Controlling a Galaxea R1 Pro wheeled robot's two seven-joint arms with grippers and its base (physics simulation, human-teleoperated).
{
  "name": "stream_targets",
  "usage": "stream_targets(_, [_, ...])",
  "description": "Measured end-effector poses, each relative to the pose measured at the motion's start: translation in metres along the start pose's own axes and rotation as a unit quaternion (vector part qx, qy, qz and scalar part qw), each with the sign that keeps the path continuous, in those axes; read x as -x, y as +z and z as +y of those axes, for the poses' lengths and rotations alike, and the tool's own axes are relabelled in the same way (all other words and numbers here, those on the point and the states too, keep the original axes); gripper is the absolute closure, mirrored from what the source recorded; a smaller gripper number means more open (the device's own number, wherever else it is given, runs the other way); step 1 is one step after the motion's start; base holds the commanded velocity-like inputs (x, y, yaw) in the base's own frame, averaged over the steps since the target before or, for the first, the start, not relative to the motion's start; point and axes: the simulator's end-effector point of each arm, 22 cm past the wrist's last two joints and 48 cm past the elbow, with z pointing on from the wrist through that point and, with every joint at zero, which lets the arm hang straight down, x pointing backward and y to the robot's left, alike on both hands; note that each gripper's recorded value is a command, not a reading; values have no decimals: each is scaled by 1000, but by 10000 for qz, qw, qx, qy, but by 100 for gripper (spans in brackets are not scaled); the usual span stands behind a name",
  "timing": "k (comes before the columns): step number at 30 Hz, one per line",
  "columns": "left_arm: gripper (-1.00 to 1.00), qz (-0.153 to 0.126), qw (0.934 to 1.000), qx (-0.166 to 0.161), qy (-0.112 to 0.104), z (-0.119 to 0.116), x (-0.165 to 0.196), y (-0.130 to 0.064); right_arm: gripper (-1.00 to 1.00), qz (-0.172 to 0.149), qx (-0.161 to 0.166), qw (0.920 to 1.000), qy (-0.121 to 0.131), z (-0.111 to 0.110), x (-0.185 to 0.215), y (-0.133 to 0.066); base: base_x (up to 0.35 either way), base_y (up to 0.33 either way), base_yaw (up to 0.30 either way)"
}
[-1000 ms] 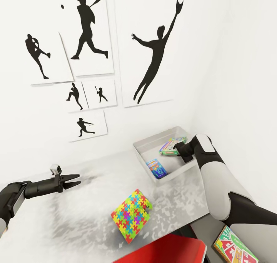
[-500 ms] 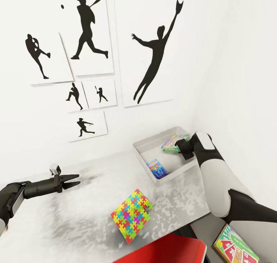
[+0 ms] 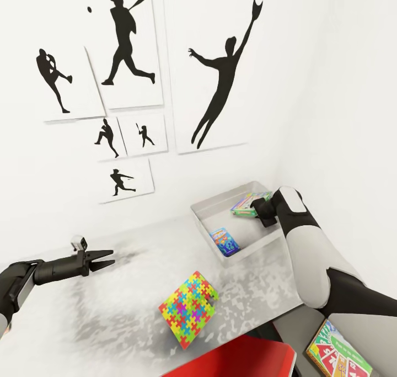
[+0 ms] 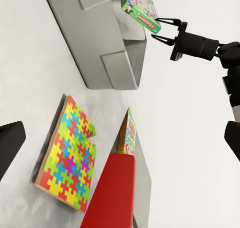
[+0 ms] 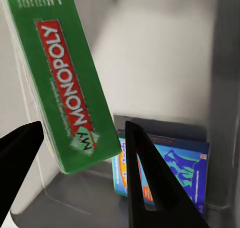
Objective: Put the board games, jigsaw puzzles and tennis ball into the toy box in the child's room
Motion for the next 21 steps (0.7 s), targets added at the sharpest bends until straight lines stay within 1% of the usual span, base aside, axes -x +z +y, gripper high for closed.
stream_targets(8, [-100, -6, 10000, 1, 1, 0, 0, 0, 100, 8, 5, 10000, -1, 0, 0, 0, 0, 0, 0])
stream_targets(9, [-100, -6, 10000, 1, 1, 0, 0, 0, -100, 10, 5, 10000, -3, 0, 0, 0, 0, 0, 0])
stream_targets(21, [-100, -10, 10000, 7, 3, 0, 1, -1, -100, 31, 16, 10000, -21, 2, 0, -1, 0, 0, 0])
